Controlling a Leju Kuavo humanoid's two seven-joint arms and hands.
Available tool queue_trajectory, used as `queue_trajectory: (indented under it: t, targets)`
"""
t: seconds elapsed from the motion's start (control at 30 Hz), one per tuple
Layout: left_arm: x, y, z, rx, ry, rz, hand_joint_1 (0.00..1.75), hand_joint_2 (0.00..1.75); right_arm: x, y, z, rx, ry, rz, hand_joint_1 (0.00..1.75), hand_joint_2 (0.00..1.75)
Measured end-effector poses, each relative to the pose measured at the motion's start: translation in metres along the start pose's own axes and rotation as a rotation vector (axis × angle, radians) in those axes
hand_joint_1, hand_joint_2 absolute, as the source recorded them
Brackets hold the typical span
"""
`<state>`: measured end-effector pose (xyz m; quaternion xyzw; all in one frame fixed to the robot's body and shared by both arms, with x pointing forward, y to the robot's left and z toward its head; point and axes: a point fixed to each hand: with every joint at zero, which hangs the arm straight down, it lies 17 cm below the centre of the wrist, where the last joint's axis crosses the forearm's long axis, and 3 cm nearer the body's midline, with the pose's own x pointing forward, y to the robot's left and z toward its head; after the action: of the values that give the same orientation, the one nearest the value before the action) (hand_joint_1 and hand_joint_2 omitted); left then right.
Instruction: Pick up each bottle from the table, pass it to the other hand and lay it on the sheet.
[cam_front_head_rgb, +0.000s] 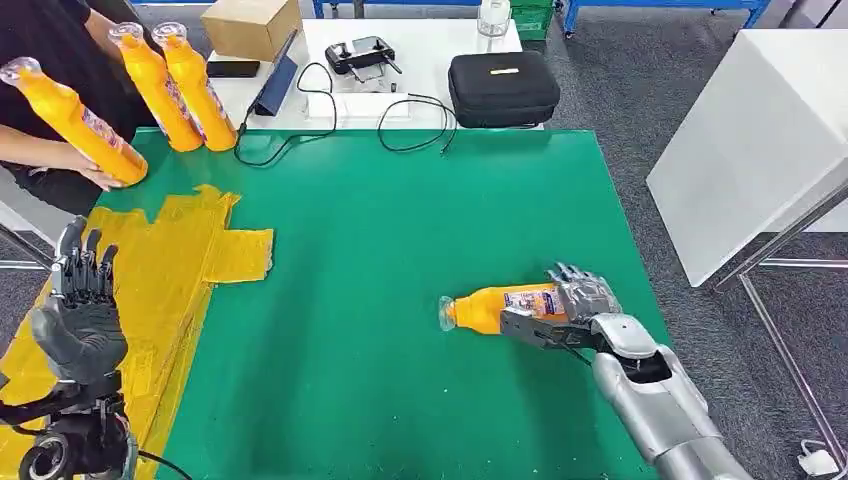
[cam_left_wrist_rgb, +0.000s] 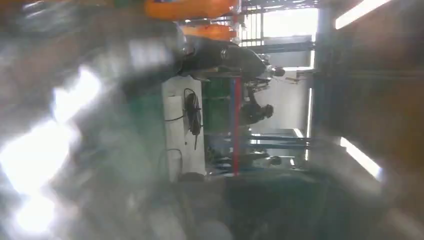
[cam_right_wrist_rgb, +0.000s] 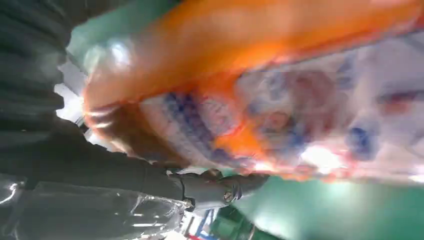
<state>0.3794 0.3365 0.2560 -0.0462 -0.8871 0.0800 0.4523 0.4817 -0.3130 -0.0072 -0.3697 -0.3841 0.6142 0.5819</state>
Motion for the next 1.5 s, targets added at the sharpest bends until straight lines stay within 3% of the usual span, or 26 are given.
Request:
queue_trajectory:
  t: [0.17, 0.5, 0.7, 0.73, 0.97, 1.1, 1.23, 1.5]
  targets:
    - [-0.003, 0.000, -0.005, 0.003, 0.000, 0.015, 0.00, 0.00, 0.015, 0.010, -0.013, 0.088, -0.052, 0.005, 1.75, 1.75]
    - [-0.008, 0.003, -0.006, 0.006, 0.009, 0.020, 0.00, 0.00, 0.016, 0.010, -0.021, 0.116, -0.052, 0.012, 1.75, 1.75]
    - [-0.010, 0.005, -0.006, 0.014, 0.015, 0.033, 0.00, 0.00, 0.026, 0.010, -0.021, 0.126, -0.078, -0.095, 1.75, 1.75]
    - [-0.012, 0.005, -0.005, 0.016, 0.025, 0.036, 0.00, 1.75, 0.030, 0.010, -0.020, 0.124, -0.089, -0.135, 1.75, 1.75]
    - [-0.039, -0.003, 0.008, 0.021, 0.167, 0.161, 0.00, 1.75, 0.087, -0.022, 0.015, -0.055, -0.276, -0.554, 1.75, 1.75]
    - [-0.050, -0.029, 0.031, 0.000, 0.236, 0.305, 0.00, 1.75, 0.126, -0.084, 0.057, -0.267, -0.437, -0.717, 1.75, 1.75]
    - [-0.055, -0.068, 0.049, -0.030, 0.277, 0.413, 0.00, 1.75, 0.161, -0.127, 0.094, -0.382, -0.551, -0.794, 1.75, 1.75]
    - [-0.060, -0.109, 0.058, -0.084, 0.318, 0.473, 0.00, 1.75, 0.208, -0.162, 0.120, -0.405, -0.679, -0.917, 1.75, 1.75]
